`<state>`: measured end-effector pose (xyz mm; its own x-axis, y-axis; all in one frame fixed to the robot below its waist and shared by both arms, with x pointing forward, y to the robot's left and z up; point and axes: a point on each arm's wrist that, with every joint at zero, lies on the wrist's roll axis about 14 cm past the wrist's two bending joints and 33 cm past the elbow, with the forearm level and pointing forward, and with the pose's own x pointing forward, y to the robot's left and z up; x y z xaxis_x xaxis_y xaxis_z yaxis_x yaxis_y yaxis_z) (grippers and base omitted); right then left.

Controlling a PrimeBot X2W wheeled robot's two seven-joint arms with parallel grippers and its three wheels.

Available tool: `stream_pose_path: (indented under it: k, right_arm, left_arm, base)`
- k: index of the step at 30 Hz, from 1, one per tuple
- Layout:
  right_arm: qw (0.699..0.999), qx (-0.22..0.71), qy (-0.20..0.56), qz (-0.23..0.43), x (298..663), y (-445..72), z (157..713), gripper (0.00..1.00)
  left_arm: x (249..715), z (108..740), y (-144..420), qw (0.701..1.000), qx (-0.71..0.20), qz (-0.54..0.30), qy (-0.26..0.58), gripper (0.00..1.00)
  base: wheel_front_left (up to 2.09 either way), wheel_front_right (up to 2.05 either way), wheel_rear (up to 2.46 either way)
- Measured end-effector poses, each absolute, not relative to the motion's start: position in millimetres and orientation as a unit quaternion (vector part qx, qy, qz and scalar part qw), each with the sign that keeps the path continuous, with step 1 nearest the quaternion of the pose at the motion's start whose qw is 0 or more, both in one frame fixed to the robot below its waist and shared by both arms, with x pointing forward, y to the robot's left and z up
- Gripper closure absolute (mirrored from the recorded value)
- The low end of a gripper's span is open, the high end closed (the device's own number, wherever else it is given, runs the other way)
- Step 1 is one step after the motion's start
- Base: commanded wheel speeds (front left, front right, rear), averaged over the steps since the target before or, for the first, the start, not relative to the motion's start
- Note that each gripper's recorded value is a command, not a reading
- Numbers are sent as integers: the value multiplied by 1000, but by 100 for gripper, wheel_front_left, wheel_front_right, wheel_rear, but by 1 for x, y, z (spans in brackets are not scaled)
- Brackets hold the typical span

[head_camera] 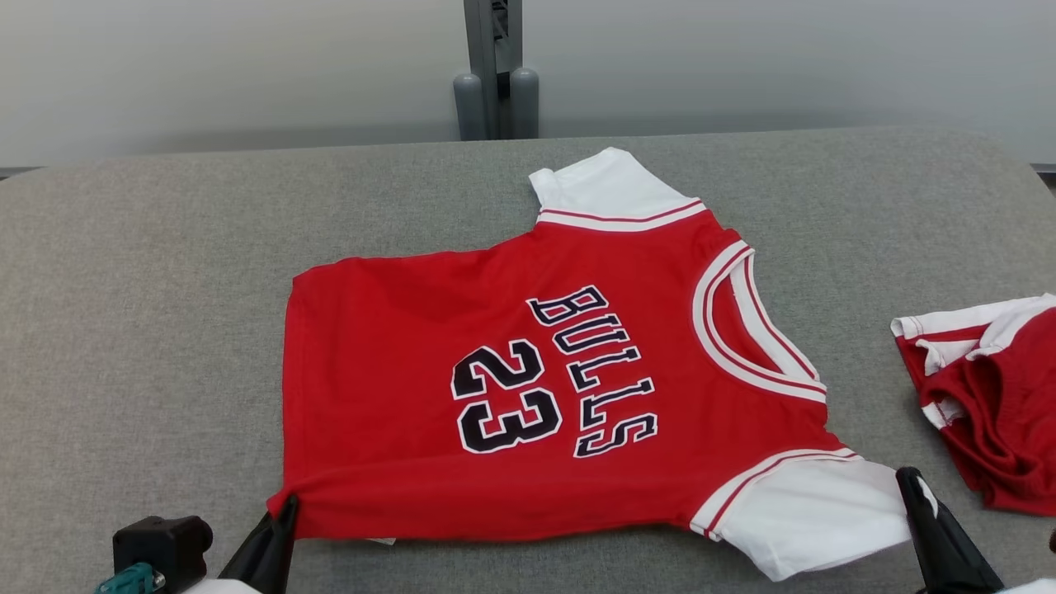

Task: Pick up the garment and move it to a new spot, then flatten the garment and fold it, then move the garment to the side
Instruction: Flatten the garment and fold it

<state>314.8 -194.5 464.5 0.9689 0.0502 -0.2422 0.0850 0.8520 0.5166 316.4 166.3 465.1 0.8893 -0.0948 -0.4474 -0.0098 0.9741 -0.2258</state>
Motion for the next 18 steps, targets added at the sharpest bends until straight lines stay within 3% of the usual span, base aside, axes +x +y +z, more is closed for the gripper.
stream_pose_path:
  k: [8, 18]
  right_arm:
    - [966, 223, 124, 41, 373, -172, 474, 100]
    - [971, 203, 105, 70, 448, -154, 476, 100]
  left_arm:
    - [329, 438, 159, 947, -137, -42, 288, 100]
    - [368, 427, 162, 944, -143, -56, 293, 100]
  base:
    - [0, 0, 0]
    - [0, 0, 0]
